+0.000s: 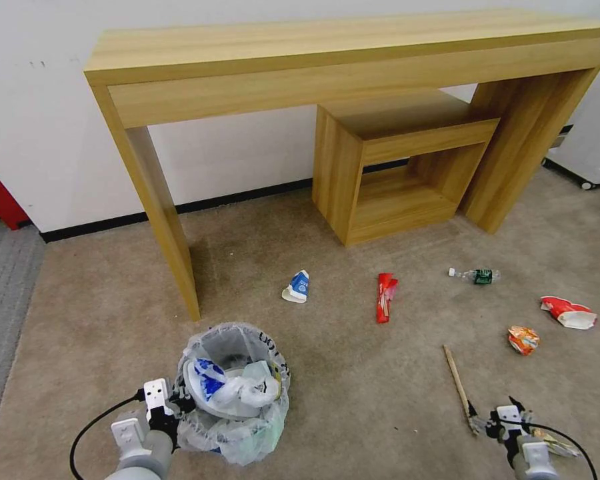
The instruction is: Pick up the trash bin and place the garbage on the floor into it.
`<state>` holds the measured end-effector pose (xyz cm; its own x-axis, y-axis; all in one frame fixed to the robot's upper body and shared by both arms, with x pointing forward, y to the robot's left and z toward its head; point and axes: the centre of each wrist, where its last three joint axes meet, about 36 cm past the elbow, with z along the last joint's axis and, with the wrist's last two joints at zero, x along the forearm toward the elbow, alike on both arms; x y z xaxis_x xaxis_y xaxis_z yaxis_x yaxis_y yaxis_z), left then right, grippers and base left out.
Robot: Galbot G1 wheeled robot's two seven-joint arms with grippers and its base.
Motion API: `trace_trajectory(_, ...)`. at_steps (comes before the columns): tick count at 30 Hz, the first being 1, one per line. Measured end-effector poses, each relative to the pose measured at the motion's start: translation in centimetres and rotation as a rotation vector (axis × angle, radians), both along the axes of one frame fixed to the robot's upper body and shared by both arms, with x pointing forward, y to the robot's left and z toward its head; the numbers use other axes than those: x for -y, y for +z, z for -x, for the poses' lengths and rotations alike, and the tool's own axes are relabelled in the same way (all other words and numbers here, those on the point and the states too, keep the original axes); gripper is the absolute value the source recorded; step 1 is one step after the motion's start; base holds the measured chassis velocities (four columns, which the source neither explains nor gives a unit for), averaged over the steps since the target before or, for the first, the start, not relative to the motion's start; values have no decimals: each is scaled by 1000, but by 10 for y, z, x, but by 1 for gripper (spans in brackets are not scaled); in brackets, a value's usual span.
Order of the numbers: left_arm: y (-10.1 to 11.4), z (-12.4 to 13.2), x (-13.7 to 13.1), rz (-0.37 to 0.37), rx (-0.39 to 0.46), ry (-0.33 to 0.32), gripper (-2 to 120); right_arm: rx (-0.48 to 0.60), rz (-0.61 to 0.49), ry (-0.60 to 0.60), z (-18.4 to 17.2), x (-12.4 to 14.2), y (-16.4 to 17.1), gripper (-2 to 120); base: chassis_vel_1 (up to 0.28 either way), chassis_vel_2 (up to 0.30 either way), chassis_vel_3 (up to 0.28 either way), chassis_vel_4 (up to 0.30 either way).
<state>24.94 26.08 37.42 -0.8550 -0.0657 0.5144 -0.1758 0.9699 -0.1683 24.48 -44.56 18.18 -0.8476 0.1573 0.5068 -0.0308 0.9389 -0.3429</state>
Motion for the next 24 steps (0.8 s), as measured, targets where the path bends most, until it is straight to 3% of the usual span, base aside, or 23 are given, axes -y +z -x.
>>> trace_trajectory(10,-1,-2,0,3,1,3,0,-13,30,16,11,17,-19,98,0,0,0,0)
trace_trajectory(24,-1,0,0,7,1,3,0,-9,30,54,6,6,-39,82,0,0,0,0)
